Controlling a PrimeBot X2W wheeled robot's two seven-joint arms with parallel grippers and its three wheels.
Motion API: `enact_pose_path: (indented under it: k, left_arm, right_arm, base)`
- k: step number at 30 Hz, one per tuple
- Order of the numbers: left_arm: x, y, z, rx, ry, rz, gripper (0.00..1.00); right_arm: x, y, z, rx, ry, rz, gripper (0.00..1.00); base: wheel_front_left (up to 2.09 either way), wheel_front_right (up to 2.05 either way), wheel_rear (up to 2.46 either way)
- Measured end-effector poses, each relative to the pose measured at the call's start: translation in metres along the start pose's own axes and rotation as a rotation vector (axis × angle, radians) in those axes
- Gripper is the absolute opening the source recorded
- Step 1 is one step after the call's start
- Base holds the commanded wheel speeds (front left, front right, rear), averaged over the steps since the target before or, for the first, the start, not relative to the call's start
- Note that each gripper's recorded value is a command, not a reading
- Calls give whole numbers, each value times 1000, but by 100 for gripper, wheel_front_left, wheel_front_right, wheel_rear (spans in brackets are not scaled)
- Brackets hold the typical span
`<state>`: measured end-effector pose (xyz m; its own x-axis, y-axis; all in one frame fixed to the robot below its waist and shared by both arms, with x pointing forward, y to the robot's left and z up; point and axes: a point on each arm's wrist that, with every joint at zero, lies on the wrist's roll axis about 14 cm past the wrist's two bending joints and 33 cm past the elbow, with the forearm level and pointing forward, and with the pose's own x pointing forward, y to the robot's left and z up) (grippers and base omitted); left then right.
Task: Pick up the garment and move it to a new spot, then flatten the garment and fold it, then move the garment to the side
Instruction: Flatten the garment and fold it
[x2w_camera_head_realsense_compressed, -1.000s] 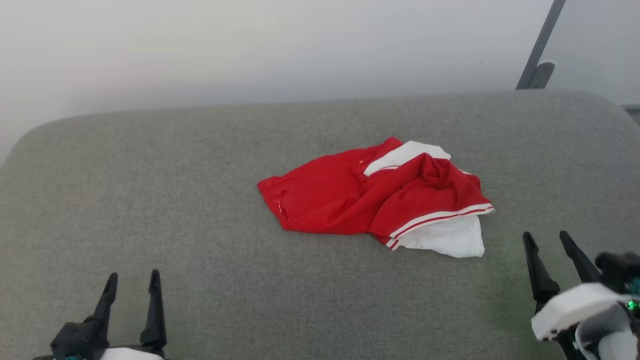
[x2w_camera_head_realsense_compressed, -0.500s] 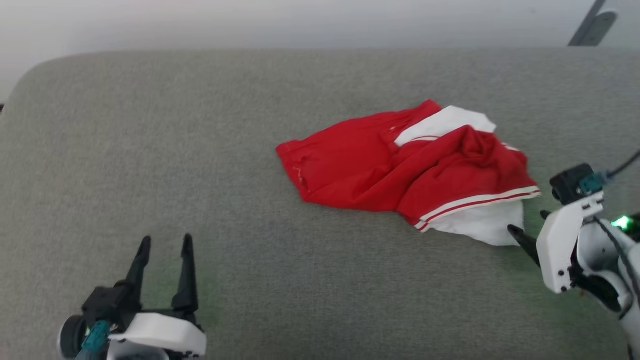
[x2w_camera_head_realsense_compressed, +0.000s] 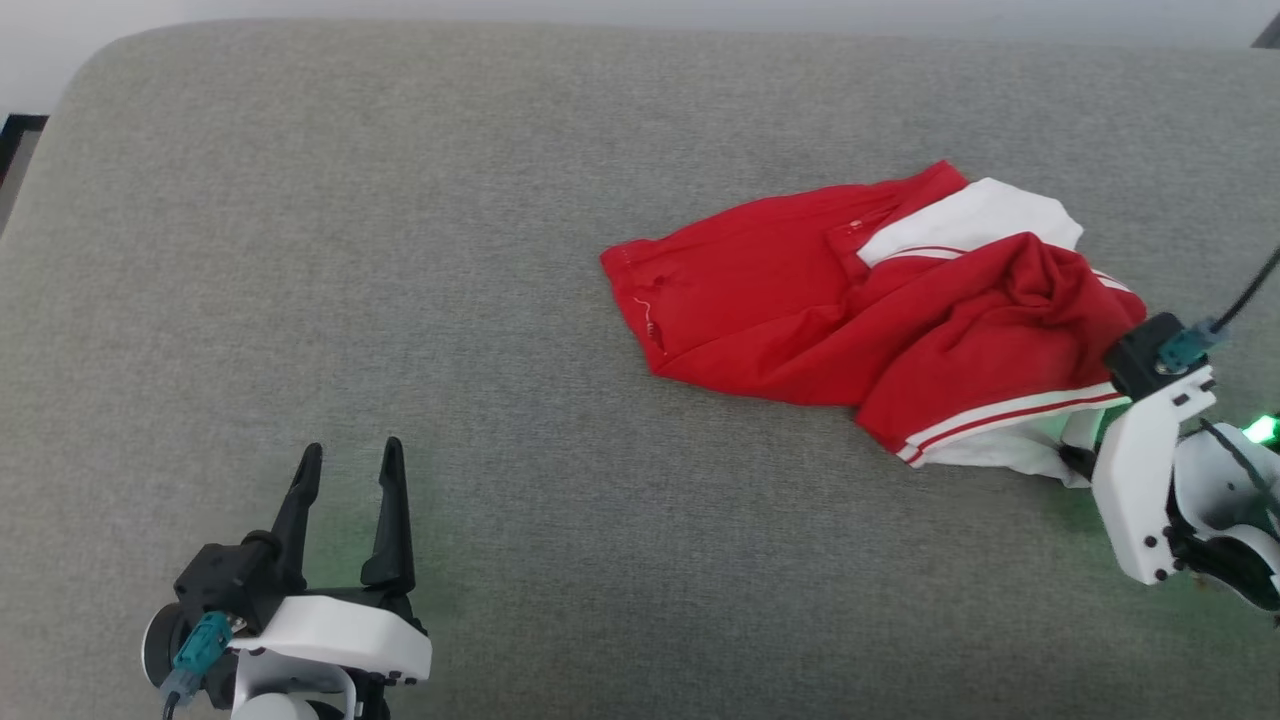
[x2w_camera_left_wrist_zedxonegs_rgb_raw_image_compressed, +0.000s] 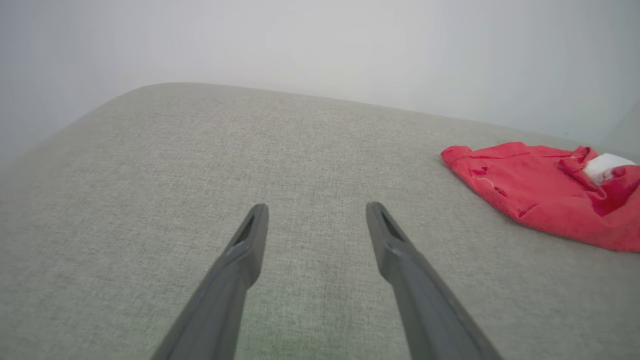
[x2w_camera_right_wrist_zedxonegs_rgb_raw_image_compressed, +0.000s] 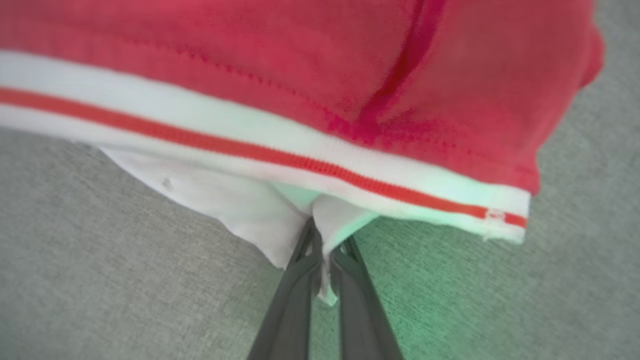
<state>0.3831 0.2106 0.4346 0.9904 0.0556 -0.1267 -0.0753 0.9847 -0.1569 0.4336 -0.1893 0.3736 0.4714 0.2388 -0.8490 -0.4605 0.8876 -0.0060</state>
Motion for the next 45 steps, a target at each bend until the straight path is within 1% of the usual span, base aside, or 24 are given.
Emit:
enact_pose_path:
  k: [3, 7, 8, 12, 16, 18, 22, 26, 27, 28, 29, 33, 37, 38, 39, 42, 43, 45]
  left_arm:
    - [3, -6, 0, -3, -3, -16, 100]
    - [8, -14, 2, -4, -9, -43, 100]
    - [8, -14, 2, -4, -9, -43, 100]
    - [15, -23, 2, 9, -11, -76, 100]
    - [20, -31, -4, 16, 4, -99, 100]
    - [23, -34, -6, 19, 8, -109, 100]
    - [27, -36, -7, 30, 11, -117, 100]
    - [32, -38, -5, 46, 3, -127, 100]
    - [33, -39, -4, 47, 0, -129, 100]
    - [34, -40, -3, 49, -3, -135, 100]
    - [36, -44, -1, 57, -9, -153, 100]
    - [51, -69, 21, 116, -71, -268, 100]
    - [74, -106, 46, 201, -144, -433, 100]
    - [80, -118, 51, 224, -155, -483, 100]
    - [93, -144, 57, 269, -154, -577, 100]
    - [111, -188, 60, 333, -105, -716, 100]
    - [116, -203, 60, 328, -75, -755, 100]
    - [123, -232, 49, 343, 26, -840, 100]
  right_arm:
    - [-9, -19, -10, 33, 0, -43, 0]
    - [-31, -67, -38, 92, 31, -163, 0]
    - [-31, -67, -38, 92, 31, -163, 0]
    - [-60, -117, -66, 136, 72, -301, 0]
    - [-84, -162, -77, 166, 65, -438, 0]
    - [-91, -179, -78, 190, 45, -490, 0]
    - [-99, -205, -79, 199, 24, -581, 0]
    - [-90, -207, -84, 246, -11, -600, 0]
    - [-87, -206, -83, 265, -35, -599, 20]
    - [-85, -205, -81, 281, -64, -600, 46]
    - [-85, -206, -80, 297, -95, -606, 100]
    - [-96, -212, -82, 347, -218, -657, 100]
    - [-111, -211, -78, 391, -389, -702, 100]
    - [-116, -211, -76, 396, -440, -715, 100]
    - [-127, -208, -69, 407, -544, -736, 100]
    - [-140, -198, -59, 418, -690, -752, 100]
    - [-143, -194, -58, 426, -721, -753, 100]
    - [-148, -184, -57, 447, -773, -754, 100]
  base:
    - [0, 0, 0]
    - [0, 0, 0]
    - [0, 0, 0]
    - [0, 0, 0]
    - [0, 0, 0]
    - [0, 0, 0]
    - [0, 0, 0]
    - [0, 0, 0]
    - [0, 0, 0]
    - [0, 0, 0]
    - [0, 0, 0]
    - [0, 0, 0]
    - [0, 0, 0]
    - [0, 0, 0]
    - [0, 0, 0]
    - [0, 0, 0]
    - [0, 0, 0]
    - [0, 0, 0]
